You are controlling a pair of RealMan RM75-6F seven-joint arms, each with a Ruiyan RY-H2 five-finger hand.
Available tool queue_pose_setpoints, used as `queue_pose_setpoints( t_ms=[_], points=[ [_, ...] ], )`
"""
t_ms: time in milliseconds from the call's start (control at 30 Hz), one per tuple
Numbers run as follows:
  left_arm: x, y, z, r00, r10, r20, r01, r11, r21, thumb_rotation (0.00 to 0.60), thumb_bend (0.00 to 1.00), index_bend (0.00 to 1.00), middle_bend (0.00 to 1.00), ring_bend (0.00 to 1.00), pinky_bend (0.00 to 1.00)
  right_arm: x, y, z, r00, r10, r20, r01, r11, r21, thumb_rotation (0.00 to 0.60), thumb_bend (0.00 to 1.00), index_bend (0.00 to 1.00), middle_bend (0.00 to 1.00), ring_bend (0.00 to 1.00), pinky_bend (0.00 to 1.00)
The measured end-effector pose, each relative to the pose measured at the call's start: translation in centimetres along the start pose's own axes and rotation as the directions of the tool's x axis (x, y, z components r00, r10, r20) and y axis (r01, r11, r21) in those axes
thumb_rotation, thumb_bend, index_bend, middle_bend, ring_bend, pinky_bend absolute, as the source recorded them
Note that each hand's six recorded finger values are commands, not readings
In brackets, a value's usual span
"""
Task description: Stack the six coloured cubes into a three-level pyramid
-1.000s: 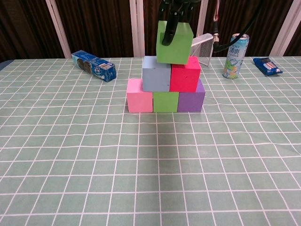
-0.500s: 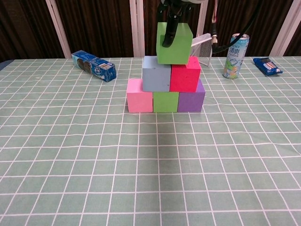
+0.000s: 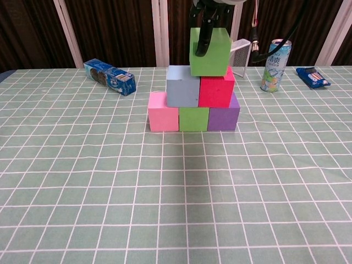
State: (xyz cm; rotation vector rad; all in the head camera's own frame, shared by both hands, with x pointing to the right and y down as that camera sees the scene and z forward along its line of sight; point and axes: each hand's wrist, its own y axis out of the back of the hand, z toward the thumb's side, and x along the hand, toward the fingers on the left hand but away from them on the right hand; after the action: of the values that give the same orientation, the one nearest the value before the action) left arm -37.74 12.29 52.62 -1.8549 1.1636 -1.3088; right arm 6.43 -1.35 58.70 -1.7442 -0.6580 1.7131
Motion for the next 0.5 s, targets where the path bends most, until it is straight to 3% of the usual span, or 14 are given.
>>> queue_pose_setpoints(
  t_ms=[500],
  points=[
    [0.0, -0.02, -0.06, 1.0, -0.002, -0.002, 0.002, 1.0, -0.001, 0.6, 0.1, 0.0, 0.04, 0.01, 0.05, 0.18, 0.04, -0.03, 0.999, 0.018, 0.032, -0.018, 1.0, -0.002, 0.6, 0.36, 0.14, 0.48, 0.35, 0.19]
  ],
)
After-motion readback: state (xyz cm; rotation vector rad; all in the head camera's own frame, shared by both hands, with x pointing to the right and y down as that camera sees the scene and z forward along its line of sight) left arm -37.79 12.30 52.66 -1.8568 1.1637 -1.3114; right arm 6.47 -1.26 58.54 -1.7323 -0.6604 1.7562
